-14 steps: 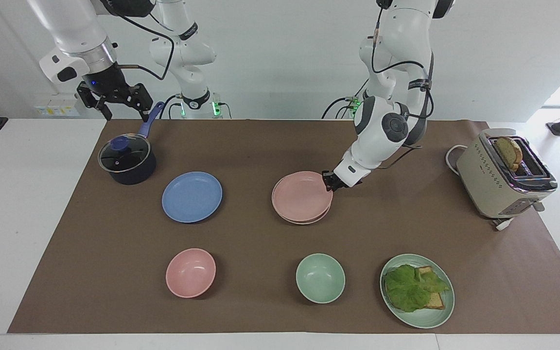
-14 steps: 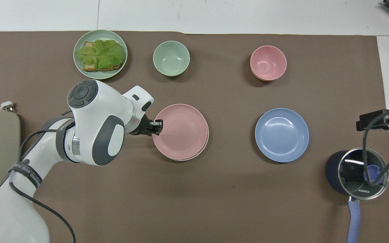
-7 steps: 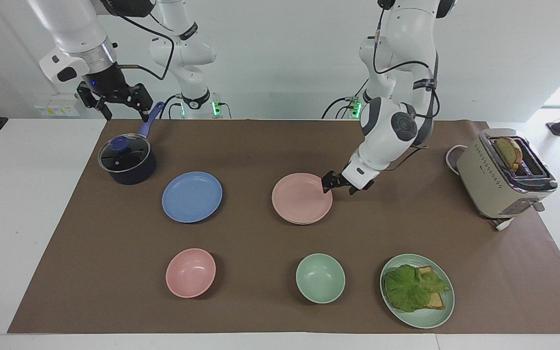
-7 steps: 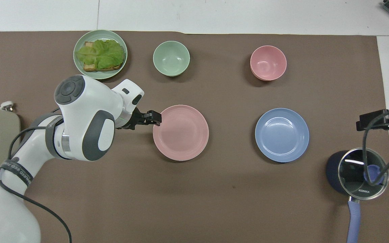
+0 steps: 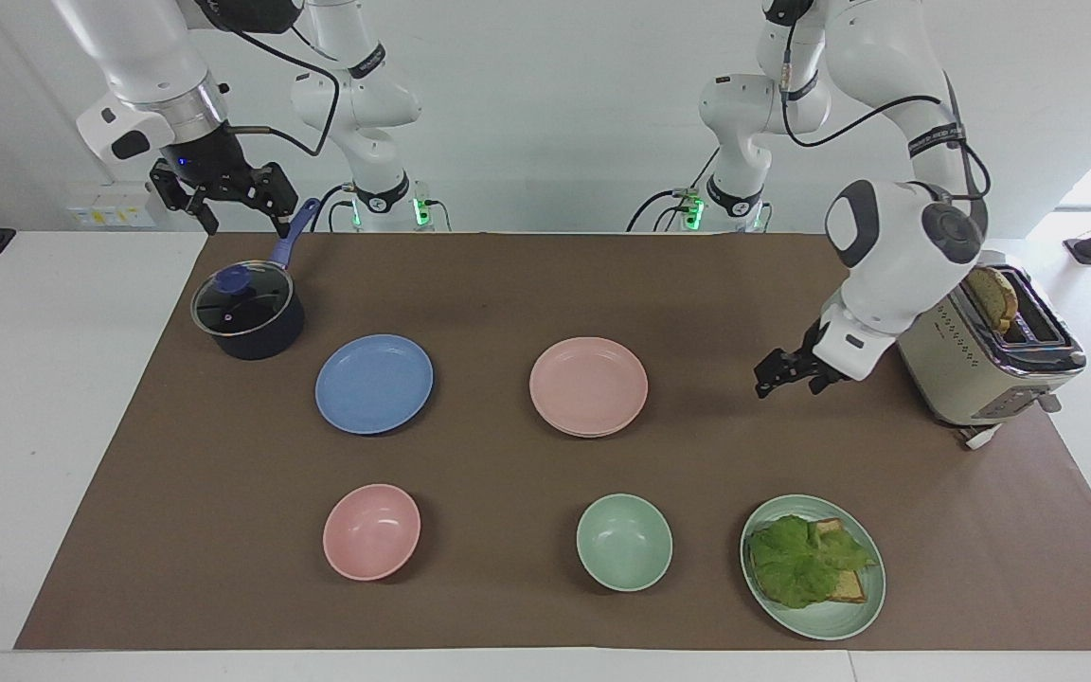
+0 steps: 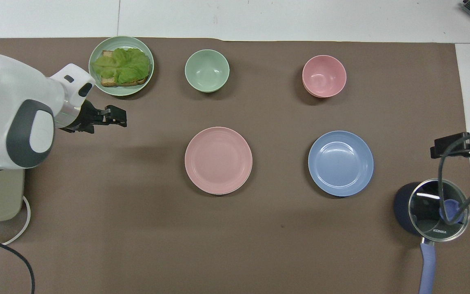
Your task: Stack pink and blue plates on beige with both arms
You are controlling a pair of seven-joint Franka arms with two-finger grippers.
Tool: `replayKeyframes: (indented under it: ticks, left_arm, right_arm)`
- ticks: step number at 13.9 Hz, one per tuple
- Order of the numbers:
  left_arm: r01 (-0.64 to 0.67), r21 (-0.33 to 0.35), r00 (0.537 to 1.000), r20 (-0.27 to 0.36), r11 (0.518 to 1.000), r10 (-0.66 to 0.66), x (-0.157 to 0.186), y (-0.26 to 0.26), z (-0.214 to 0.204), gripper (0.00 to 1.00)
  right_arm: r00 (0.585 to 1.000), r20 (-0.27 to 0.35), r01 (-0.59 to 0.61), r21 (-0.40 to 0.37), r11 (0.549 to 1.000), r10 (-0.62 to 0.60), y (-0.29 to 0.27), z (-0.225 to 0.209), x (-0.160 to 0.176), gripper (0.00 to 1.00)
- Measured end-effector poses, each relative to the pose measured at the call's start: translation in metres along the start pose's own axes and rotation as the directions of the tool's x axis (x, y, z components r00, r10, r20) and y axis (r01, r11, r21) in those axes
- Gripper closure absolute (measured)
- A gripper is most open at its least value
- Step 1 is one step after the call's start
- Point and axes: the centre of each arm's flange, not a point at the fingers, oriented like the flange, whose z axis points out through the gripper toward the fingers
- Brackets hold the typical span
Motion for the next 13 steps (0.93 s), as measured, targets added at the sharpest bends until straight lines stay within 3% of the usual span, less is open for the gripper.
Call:
replayKeyframes:
  ticks: [3, 6, 13]
  left_arm:
    - [-0.016, 0.054, 0.999, -0.027, 0.998, 0.017, 0.008, -0.022, -0.027, 0.0]
    - [-0.053, 0.063, 0.998, -0.033, 0.997, 0.055, 0.008, -0.02, -0.036, 0.0]
    - [-0.075, 0.113, 0.997, 0.007, 0.991, 0.074, -0.023, -0.025, -0.135, 0.0]
  right_arm:
    - [1.0, 0.002, 0.011, 0.0, 1.0, -0.011, -0.004, 0.0, 0.0, 0.0]
    - [0.999, 0.002, 0.033, -0.002, 0.999, -0.033, -0.016, 0.0, -0.001, 0.0]
    - [0.999, -0.031, 0.035, 0.0, 0.999, -0.035, -0.015, 0.012, 0.003, 0.0]
